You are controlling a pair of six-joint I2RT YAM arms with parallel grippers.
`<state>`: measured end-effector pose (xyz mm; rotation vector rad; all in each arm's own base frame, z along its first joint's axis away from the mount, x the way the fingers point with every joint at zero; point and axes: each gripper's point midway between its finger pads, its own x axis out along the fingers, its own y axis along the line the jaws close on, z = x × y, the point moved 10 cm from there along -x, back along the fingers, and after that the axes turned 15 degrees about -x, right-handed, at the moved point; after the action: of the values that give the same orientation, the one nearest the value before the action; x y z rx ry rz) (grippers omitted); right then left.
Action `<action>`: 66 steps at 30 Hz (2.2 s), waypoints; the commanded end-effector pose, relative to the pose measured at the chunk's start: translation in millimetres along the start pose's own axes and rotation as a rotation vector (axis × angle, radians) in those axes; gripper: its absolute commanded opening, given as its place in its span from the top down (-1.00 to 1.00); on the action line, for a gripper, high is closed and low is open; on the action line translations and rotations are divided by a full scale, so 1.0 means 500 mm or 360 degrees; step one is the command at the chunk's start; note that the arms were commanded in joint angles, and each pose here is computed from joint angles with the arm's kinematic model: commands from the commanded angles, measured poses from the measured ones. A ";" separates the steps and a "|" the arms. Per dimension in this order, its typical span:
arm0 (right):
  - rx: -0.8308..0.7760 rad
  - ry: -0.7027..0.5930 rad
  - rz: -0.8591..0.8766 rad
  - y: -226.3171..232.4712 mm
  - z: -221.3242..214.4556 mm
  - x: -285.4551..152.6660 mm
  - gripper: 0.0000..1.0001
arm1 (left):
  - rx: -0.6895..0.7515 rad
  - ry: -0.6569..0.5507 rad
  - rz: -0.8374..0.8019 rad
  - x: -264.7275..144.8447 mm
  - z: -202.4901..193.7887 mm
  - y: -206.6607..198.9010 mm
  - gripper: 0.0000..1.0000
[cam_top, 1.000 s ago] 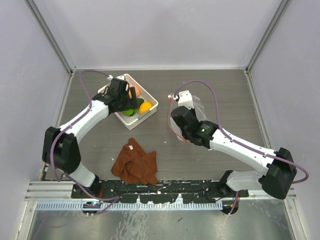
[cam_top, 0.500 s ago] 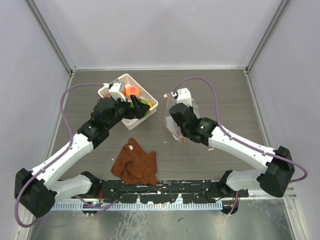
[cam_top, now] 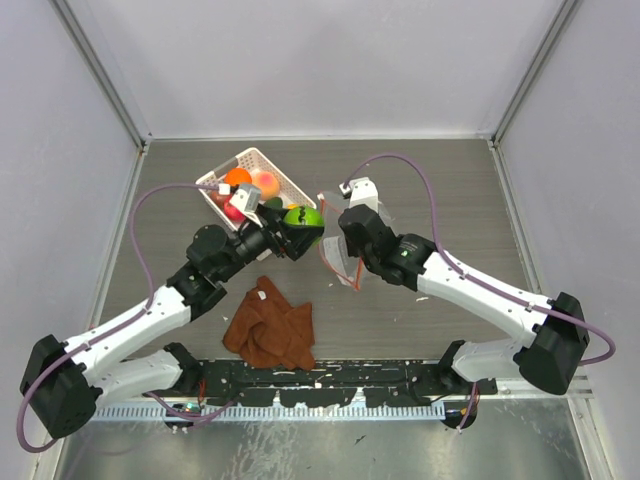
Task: Place the food in the zip-top bag and seal the zipper
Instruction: Place the fake fruit in the zipper food storage bag.
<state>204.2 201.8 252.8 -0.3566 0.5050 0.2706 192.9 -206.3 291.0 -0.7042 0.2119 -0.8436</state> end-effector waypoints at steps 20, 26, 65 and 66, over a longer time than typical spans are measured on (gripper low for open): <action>0.0238 -0.0352 0.0591 0.005 0.092 -0.103 0.99 | 0.0224 -0.0212 -0.0336 0.013 -0.049 -0.020 0.30; 0.0245 -0.0374 0.0654 0.006 0.092 -0.113 0.99 | 0.0272 -0.0120 -0.0257 0.017 -0.077 -0.007 0.25; 0.0299 -0.0357 0.0505 -0.001 0.068 -0.096 0.99 | 0.0226 0.0106 0.0187 -0.003 -0.018 -0.057 -0.96; 0.0303 -0.0357 0.0485 -0.003 0.067 -0.095 0.99 | 0.0218 0.0100 0.0223 -0.008 -0.013 -0.057 -0.96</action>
<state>174.8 207.0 295.2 -0.0990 0.4209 0.6030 173.7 -229.8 273.4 -0.4718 0.2968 -0.8053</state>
